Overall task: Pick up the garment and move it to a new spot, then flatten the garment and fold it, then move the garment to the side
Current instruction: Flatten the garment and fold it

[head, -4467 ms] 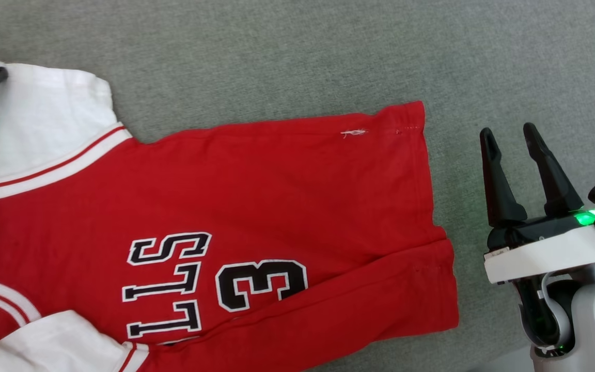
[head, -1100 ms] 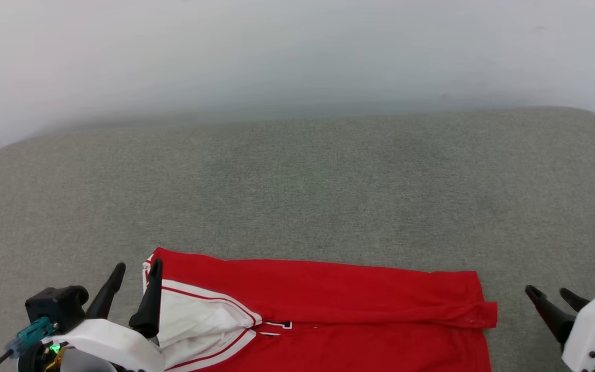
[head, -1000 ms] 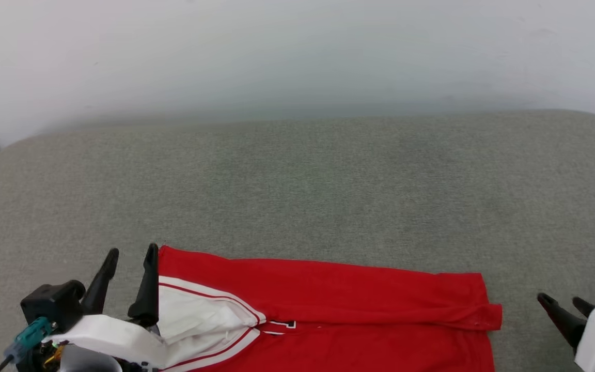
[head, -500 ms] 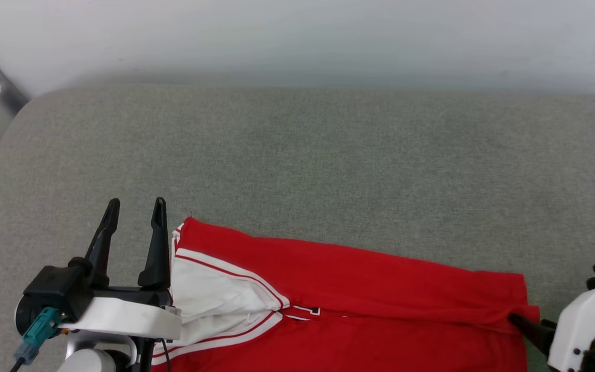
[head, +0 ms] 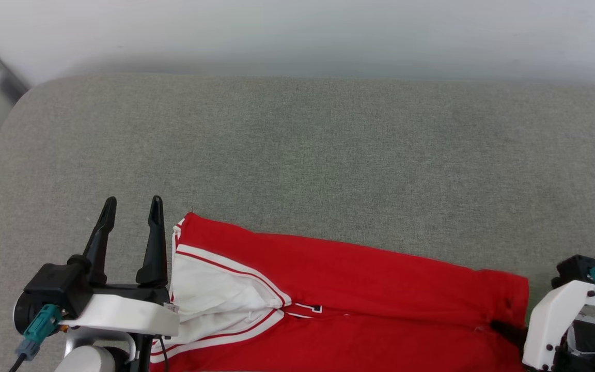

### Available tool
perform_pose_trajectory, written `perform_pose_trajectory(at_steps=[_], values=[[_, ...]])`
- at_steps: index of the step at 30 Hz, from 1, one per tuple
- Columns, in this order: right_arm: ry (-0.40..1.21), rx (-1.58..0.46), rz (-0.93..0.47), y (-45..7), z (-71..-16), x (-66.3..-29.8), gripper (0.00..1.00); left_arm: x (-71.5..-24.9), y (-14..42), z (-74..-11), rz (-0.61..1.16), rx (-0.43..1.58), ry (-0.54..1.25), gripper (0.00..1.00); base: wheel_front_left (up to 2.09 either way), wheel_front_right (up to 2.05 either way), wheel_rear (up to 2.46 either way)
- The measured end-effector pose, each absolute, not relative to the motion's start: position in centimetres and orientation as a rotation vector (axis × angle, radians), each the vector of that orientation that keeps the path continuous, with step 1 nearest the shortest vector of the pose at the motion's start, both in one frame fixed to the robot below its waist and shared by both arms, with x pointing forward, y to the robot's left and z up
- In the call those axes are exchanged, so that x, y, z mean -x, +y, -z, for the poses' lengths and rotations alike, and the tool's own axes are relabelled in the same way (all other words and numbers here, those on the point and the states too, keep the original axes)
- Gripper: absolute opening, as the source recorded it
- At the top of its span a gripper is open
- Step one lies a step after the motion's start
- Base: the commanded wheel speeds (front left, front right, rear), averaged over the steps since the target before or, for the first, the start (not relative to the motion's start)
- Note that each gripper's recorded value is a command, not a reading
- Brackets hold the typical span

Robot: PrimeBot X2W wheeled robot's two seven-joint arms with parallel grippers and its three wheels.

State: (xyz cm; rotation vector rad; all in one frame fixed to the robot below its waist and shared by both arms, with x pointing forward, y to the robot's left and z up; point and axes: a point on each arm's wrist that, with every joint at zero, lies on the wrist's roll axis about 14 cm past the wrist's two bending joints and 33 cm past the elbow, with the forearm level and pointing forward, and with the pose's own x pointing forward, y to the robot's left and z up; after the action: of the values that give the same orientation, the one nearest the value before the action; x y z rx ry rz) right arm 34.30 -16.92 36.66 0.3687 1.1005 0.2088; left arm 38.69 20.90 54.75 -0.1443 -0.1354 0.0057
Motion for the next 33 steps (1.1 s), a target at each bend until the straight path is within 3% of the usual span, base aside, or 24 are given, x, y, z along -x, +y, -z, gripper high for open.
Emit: perform_pose_trajectory(at_steps=[13,27,33], values=[[0.960,-0.306,-0.217,-18.8,-40.7,-35.7,0.00,-38.0,20.1,-55.2,0.014,0.117,-0.131,1.00,0.00,0.00,0.00],[0.815,-0.353,0.133,-31.1,-45.2,-34.9,0.00,-38.4,18.3,-55.2,0.058,0.114,-0.123,1.00,0.00,0.00,0.00],[0.840,-0.508,0.062,-27.8,-45.0,-34.7,0.00,-38.6,17.8,-55.1,0.074,0.117,-0.119,1.00,0.00,0.00,0.00]])
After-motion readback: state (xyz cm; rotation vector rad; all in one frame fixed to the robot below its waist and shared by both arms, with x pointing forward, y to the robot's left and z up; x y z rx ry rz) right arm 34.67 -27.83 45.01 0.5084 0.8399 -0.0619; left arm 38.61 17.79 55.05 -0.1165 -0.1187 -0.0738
